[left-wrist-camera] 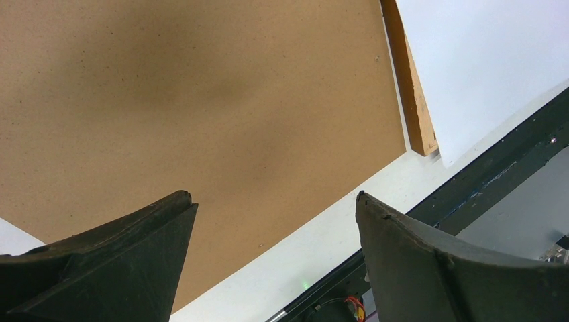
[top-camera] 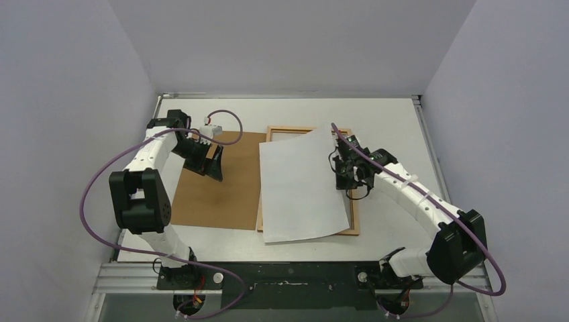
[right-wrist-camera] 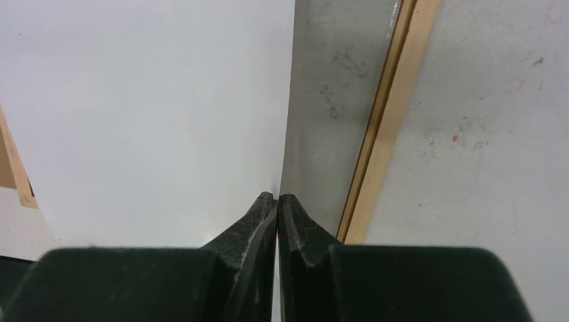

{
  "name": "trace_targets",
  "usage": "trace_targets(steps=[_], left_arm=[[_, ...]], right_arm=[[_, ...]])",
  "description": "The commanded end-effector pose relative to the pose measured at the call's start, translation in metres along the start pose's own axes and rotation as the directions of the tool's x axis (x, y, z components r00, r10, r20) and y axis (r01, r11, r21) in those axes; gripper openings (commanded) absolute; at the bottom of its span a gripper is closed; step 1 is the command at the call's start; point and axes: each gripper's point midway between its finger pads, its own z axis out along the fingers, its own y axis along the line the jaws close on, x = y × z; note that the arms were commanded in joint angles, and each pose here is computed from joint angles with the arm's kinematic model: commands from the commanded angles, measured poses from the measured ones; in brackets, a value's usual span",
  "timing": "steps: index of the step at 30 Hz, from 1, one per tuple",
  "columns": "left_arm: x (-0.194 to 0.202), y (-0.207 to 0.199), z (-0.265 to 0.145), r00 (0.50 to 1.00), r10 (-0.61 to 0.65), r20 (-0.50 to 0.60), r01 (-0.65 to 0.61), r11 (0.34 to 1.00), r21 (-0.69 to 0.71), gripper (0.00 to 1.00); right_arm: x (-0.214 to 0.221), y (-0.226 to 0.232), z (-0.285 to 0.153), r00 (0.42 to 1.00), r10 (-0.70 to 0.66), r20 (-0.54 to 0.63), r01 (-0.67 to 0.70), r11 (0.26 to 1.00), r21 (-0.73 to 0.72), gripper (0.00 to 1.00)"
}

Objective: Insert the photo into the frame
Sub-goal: Adjust the photo in the photo frame.

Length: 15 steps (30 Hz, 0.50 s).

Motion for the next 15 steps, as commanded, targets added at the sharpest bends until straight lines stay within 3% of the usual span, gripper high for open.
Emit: trace_targets(steps=[1,15], left_arm=[[-0.012,-0.01,-0.012,0.997,0.035,0.068,-0.036,0.999,0.008,0.88],[-0.011,-0.011,-0.012,0.998,0.027,0.064,-0.027,1.0,0.007,0.85]], right_arm=[[-0.012,-0.017,0.0,0.997,0.036,0.066,-0.039,0.998,0.046,0.05],[-0.015,-0.04,0.011,0.97,0.183,0.163,-0.196,0.978,0.067,0.05]])
